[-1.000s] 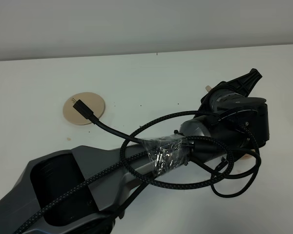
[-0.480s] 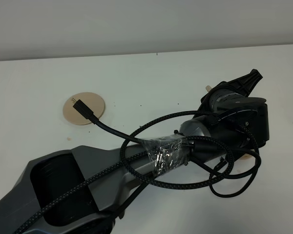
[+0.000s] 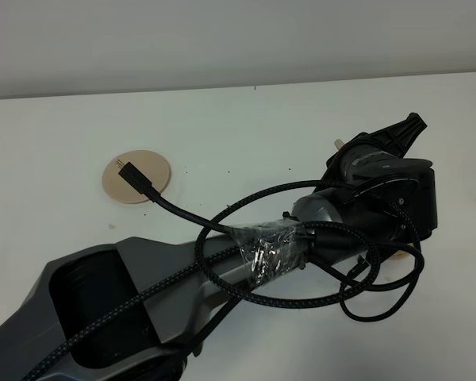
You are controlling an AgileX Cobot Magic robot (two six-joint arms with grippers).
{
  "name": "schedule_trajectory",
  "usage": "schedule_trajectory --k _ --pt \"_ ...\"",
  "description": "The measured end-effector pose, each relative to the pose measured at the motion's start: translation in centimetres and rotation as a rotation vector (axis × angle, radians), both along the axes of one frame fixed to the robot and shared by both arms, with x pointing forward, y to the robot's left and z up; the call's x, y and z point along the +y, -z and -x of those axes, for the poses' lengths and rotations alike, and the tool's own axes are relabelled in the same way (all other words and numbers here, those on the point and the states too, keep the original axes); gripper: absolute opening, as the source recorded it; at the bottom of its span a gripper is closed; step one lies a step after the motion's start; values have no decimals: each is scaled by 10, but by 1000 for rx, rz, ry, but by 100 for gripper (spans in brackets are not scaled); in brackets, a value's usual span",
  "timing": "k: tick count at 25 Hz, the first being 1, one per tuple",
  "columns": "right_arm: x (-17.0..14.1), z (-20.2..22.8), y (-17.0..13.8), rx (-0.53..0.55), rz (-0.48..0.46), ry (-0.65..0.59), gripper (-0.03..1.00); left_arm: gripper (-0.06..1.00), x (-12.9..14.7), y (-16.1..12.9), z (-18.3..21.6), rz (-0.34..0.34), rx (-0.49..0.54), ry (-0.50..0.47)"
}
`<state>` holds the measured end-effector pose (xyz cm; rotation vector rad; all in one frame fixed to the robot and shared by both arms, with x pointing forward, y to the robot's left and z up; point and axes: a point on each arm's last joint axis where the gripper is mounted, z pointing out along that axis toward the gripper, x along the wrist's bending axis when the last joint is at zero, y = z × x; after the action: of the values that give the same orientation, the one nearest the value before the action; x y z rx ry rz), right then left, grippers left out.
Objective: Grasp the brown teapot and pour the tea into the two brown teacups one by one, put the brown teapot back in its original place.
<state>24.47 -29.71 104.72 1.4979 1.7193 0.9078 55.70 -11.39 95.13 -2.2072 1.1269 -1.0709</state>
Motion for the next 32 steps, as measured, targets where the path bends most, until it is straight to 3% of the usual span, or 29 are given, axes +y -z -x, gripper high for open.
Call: schedule_trajectory --k 32 --pt "0 0 0 0 0 0 33 12 -3 -1 -1 10 -10 33"
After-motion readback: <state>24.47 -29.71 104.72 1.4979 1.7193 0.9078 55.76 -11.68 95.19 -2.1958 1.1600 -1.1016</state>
